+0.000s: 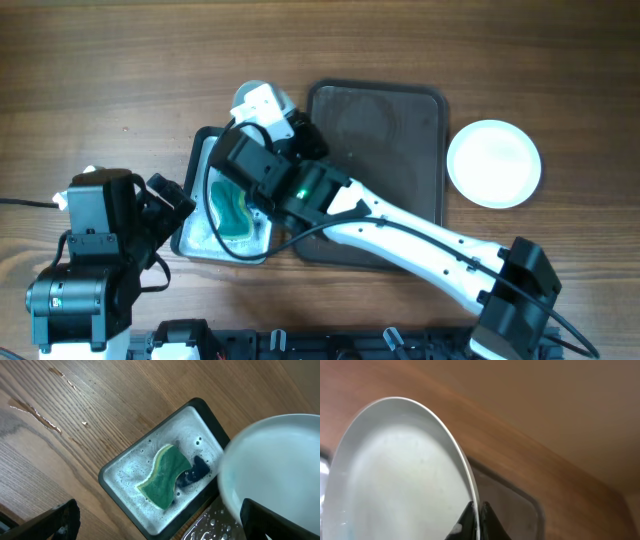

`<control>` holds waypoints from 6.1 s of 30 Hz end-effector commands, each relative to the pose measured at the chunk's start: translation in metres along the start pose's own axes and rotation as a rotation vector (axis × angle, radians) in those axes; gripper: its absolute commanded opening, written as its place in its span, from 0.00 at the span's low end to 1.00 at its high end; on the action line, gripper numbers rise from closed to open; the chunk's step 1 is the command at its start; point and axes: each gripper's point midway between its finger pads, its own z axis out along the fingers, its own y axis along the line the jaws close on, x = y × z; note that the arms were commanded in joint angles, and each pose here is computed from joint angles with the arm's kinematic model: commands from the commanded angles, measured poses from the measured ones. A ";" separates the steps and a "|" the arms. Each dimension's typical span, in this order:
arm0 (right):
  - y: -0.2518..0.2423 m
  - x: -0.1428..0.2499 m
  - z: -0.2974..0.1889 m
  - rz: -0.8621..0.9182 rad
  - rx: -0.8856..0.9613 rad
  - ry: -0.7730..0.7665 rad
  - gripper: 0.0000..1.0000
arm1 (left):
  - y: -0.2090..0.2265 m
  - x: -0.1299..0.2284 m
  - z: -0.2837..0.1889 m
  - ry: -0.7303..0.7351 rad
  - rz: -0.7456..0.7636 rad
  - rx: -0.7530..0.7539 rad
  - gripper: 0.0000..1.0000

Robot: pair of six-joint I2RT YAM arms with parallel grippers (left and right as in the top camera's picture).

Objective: Clean dirty plates on tray and stack at the side

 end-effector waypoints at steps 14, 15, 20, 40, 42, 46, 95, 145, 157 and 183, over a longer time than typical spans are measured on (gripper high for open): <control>-0.007 -0.054 -0.077 -0.138 0.255 -0.223 0.04 | -0.002 -0.003 -0.003 -0.006 -0.003 0.012 1.00; -0.005 -0.054 -0.079 -0.138 0.251 -0.227 0.04 | -0.002 -0.003 -0.003 -0.007 -0.003 0.012 1.00; -0.003 -0.054 -0.081 -0.144 0.247 -0.231 0.04 | -0.002 -0.003 -0.003 -0.007 -0.003 0.012 1.00; -0.003 -0.054 -0.081 -0.163 0.249 -0.228 0.05 | -0.002 -0.003 -0.003 -0.007 -0.003 0.012 1.00; -0.004 -0.054 -0.080 -0.161 0.252 -0.227 0.04 | -0.002 -0.003 -0.003 -0.007 -0.003 0.012 1.00; -0.024 -0.048 -0.057 -0.028 0.274 -0.193 0.04 | -0.002 -0.003 -0.003 -0.007 -0.003 0.012 1.00; -0.282 0.411 0.048 1.414 0.109 1.005 0.30 | -0.002 -0.003 -0.003 -0.007 -0.003 0.012 1.00; -0.182 0.132 -0.195 0.226 -0.573 -0.505 1.00 | -0.002 -0.003 -0.003 -0.007 -0.003 0.012 1.00; -0.145 0.187 -0.140 0.263 -0.496 -0.661 1.00 | -0.002 -0.003 -0.003 -0.007 -0.003 0.012 1.00; -0.128 0.216 -0.082 0.248 -0.432 -0.718 1.00 | -0.002 -0.003 -0.003 -0.007 -0.003 0.012 1.00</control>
